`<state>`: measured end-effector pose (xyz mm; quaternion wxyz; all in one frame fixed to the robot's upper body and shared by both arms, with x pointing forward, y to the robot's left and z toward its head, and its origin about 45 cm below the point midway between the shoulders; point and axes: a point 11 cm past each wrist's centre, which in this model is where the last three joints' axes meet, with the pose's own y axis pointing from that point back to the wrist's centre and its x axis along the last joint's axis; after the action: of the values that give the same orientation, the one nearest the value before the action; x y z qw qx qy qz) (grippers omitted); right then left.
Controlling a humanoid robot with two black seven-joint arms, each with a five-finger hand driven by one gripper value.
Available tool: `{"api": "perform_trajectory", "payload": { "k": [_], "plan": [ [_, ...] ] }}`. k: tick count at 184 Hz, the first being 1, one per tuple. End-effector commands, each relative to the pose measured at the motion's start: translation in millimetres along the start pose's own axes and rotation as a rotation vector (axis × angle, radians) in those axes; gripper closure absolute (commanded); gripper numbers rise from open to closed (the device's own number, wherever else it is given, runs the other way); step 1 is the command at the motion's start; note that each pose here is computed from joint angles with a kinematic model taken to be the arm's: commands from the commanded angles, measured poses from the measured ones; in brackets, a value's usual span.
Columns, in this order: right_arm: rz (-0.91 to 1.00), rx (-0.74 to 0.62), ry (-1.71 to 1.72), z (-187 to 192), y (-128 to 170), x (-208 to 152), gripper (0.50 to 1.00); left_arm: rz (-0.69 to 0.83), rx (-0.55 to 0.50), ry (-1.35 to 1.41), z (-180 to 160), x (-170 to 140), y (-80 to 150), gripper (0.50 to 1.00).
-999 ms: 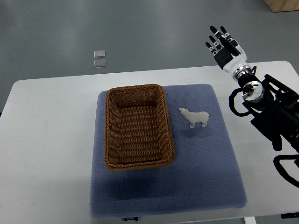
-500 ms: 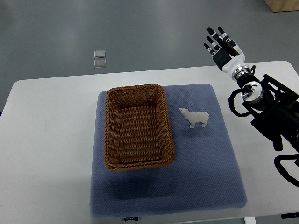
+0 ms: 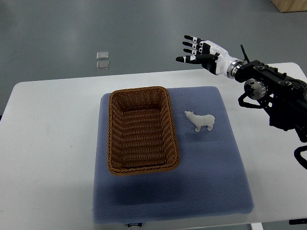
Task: Place white bear in brown basket with right hand
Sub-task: 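Reach the right hand down toward the white polar bear figurine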
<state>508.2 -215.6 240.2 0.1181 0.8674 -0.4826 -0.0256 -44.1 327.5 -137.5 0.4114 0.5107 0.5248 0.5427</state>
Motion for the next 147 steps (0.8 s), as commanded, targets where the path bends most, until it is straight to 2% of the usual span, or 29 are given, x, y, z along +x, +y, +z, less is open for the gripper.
{"api": "perform_trajectory", "payload": {
  "k": [1, 33, 65, 112, 147],
  "plan": [
    [-0.089, -0.069, 0.28, -21, -1, -2, 0.534, -0.008, 0.0, -0.002, 0, -3, 0, 0.5],
    [-0.22, -0.246, 0.698, -30, 10, 2, 0.534, -0.008, 0.0, -0.004, 0, -3, 0, 0.5],
    [-0.276, -0.398, 0.789, -34, 26, 8, 0.534, -0.009, 0.0, -0.006, 0, -3, 0, 0.5],
    [-0.354, -0.449, 0.831, -27, 46, -15, 0.534, -0.01, -0.004, -0.006, 3, -4, 0, 0.5],
    [-0.355, -0.452, 0.739, -20, 55, -15, 0.534, -0.011, -0.006, -0.008, 3, -4, 0, 0.5]
  ]
}}
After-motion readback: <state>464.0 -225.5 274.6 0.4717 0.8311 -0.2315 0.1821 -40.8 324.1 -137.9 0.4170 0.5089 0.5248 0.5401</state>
